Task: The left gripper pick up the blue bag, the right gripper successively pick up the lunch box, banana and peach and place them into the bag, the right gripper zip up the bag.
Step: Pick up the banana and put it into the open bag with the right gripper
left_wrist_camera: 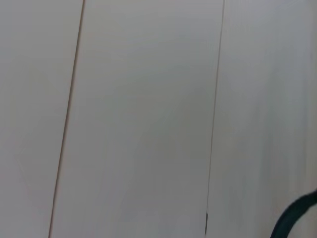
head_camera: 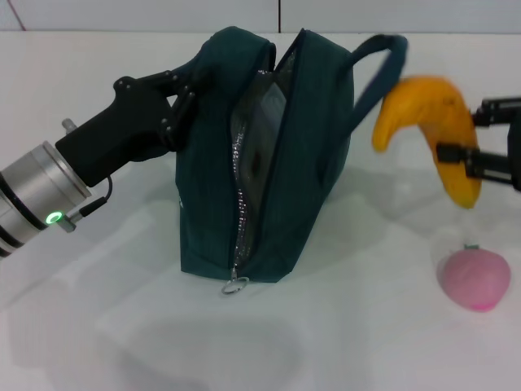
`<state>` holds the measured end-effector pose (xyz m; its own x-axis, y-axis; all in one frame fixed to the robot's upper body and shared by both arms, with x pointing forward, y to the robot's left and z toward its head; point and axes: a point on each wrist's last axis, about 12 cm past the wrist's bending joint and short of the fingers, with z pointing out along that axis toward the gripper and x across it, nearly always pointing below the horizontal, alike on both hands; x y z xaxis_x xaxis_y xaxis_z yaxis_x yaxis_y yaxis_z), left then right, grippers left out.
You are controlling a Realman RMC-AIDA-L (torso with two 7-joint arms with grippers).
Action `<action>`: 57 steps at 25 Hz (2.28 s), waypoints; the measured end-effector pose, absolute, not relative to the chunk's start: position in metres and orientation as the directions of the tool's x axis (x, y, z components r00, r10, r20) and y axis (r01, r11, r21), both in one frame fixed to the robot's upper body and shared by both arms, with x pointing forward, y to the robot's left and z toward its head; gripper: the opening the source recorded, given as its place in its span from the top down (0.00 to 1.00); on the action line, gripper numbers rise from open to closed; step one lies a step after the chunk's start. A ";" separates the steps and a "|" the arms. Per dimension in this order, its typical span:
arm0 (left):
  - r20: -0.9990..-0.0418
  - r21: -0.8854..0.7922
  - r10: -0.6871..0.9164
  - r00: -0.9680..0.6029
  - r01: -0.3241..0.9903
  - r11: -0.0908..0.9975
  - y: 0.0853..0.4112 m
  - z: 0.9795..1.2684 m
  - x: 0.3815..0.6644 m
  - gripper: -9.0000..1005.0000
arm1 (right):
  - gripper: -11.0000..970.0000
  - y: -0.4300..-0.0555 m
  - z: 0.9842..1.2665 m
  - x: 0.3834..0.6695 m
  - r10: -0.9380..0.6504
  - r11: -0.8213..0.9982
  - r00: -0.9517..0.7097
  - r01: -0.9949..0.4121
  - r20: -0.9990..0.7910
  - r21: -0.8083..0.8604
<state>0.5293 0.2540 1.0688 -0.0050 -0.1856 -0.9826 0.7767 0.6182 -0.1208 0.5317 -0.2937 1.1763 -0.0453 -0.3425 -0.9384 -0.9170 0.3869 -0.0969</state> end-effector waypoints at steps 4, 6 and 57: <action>-0.983 -0.117 -0.185 -0.001 0.779 0.616 0.253 1.070 0.530 0.94 | 0.56 -0.294 1.183 0.536 -0.309 0.395 -0.038 -0.914 -0.950 -0.092; -0.983 -0.116 -0.184 0.000 0.778 0.617 0.253 1.070 0.530 0.94 | 0.56 -0.294 1.182 0.537 -0.278 0.403 -0.045 -0.912 -0.959 -0.074; -0.978 -0.092 -0.206 0.025 0.836 0.541 0.232 1.079 0.538 0.93 | 0.56 -0.189 1.117 0.578 0.297 0.202 -0.487 -0.809 -0.821 0.553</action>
